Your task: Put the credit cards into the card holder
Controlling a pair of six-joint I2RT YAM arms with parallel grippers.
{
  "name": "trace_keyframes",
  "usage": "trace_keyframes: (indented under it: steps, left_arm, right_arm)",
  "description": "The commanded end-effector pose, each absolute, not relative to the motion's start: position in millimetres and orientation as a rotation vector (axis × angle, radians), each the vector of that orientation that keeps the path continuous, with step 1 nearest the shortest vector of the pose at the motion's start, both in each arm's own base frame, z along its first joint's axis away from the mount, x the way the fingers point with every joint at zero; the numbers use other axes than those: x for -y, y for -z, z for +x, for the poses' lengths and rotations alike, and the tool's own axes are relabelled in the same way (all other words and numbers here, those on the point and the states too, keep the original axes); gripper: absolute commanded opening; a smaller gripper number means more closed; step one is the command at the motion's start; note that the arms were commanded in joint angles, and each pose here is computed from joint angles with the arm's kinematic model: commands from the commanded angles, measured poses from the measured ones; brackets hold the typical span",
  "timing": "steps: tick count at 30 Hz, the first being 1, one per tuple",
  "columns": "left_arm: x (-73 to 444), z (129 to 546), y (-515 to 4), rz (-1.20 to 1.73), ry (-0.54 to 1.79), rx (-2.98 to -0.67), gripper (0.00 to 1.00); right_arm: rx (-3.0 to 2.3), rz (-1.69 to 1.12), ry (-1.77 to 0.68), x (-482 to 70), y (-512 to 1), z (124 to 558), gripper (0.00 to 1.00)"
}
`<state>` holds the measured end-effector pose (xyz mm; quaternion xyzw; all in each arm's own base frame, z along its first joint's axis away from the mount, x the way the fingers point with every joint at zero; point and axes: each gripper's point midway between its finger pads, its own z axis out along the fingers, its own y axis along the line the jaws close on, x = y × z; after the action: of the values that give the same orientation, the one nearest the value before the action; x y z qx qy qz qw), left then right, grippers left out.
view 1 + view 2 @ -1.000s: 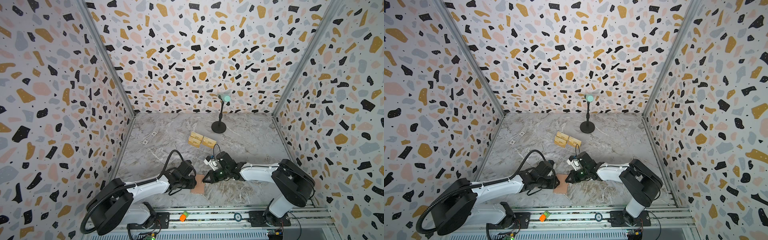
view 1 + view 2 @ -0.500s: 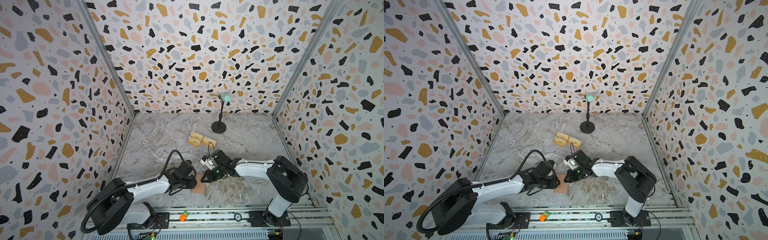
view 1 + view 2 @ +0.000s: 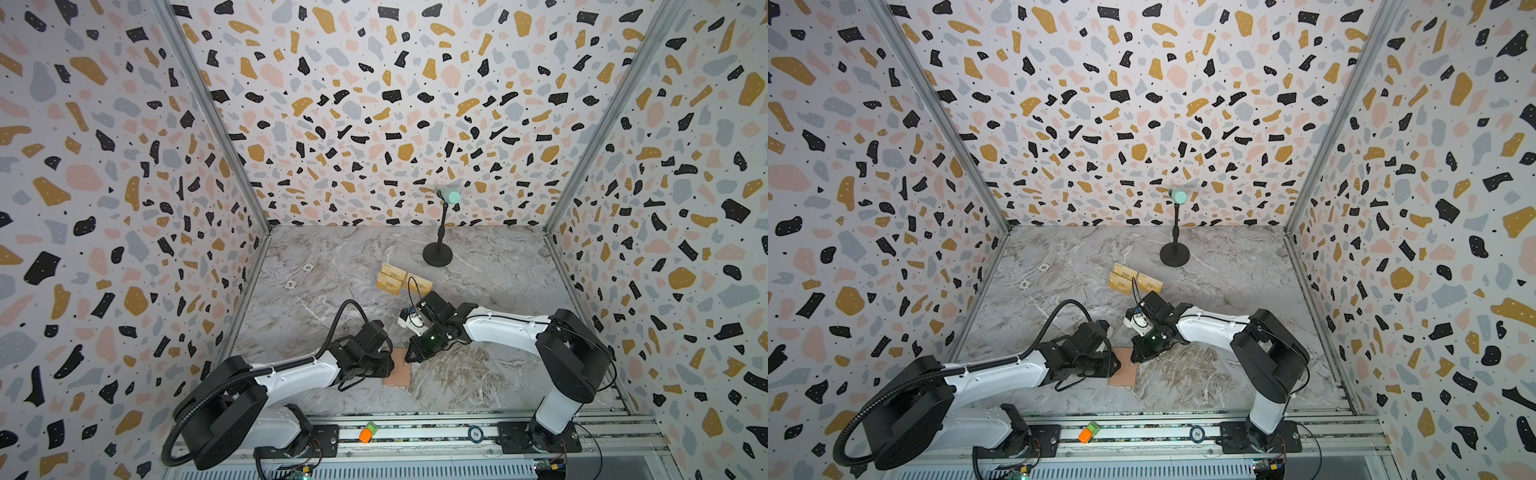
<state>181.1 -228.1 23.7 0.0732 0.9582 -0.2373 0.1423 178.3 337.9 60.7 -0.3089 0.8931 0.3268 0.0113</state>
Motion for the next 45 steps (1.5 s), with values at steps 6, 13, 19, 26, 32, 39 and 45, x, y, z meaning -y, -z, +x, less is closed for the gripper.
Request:
trace_keyframes:
  steps: [6,13,19,26,32,39,45]
  left_arm:
    - [220.2,172.1,-12.4,0.208,0.640,-2.812,0.35]
    - [218.3,170.0,-12.8,0.212,0.638,-2.811,0.35]
    - [218.7,170.3,-13.3,0.212,0.640,-2.810,0.35]
    - [219.9,171.3,-14.4,0.211,0.647,-2.805,0.35]
    - [220.0,170.8,-13.9,0.208,0.651,-2.804,0.35]
    - [220.4,170.5,-13.2,0.211,0.655,-2.805,0.35]
    - [220.2,170.4,-13.7,0.211,0.656,-2.803,0.35]
  right_arm:
    - [-2.783,-1.052,-0.933,-331.6,-69.7,177.9,0.00]
    - [-2.773,-1.055,-0.994,-348.1,-63.6,176.8,0.00]
    - [-2.798,-1.113,-0.951,-352.4,-55.5,175.8,0.00]
    - [-2.799,-1.121,-0.962,-356.7,-54.1,175.0,0.00]
    - [-2.801,-1.120,-0.958,-359.7,-51.4,173.7,0.00]
    - [-2.836,-1.184,-0.891,-358.4,-41.6,166.7,0.00]
    - [-2.851,-1.177,-0.839,-357.2,-38.2,170.0,0.00]
